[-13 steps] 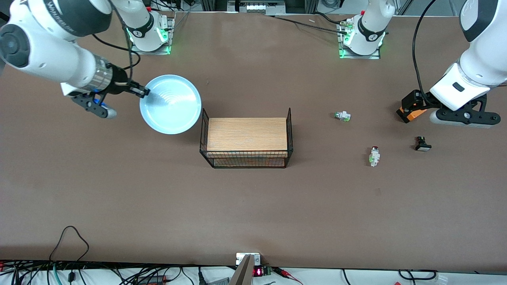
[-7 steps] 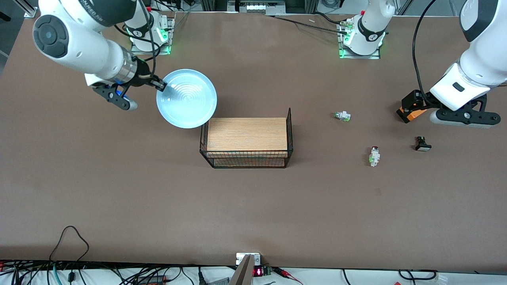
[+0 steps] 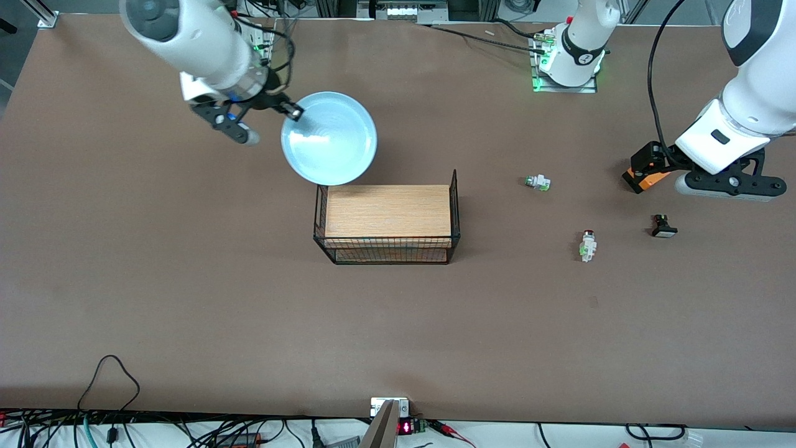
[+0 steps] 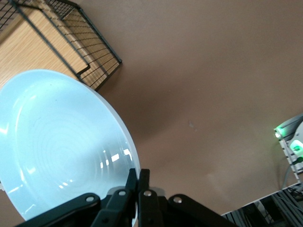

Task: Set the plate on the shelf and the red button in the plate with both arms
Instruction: 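Lower the plate onto the wooden board and open the right gripper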

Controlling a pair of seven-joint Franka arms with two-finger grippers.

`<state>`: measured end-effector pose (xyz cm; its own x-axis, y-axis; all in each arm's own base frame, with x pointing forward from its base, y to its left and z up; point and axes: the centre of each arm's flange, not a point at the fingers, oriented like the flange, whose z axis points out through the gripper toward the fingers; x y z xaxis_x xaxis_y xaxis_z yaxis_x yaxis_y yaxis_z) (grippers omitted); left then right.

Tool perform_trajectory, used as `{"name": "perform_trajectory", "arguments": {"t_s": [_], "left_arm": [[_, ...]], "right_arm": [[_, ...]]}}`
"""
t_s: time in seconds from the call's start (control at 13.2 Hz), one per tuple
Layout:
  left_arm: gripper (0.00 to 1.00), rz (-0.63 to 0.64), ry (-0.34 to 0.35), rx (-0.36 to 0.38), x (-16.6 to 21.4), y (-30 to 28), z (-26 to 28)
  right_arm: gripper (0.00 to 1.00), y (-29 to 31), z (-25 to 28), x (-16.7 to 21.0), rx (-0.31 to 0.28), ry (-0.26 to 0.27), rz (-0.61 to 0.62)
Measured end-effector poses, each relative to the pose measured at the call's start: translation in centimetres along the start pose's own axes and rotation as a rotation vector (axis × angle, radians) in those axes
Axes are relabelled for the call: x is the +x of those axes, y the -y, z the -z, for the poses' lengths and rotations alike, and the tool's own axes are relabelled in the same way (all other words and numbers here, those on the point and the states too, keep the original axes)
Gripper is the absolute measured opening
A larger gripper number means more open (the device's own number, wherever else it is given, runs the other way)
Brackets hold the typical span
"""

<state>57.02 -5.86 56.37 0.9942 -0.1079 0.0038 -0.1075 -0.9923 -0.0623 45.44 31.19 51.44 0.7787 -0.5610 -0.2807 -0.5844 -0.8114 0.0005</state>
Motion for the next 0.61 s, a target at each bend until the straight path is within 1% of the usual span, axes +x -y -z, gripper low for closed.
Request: {"name": "perform_trajectory", "arguments": {"t_s": [0.38,0.61], "left_arm": [[1.0,0.001,0.001,0.0,0.0,0.1,0.0],[1.0,0.001,0.001,0.0,0.0,0.1,0.0]], "right_arm": [[0.03,4.1,-5.6,-1.5,0.022,-0.031,0.002],[0.03,6.5,-9.8,-1.9,0.018,-0.082,0.009]]}}
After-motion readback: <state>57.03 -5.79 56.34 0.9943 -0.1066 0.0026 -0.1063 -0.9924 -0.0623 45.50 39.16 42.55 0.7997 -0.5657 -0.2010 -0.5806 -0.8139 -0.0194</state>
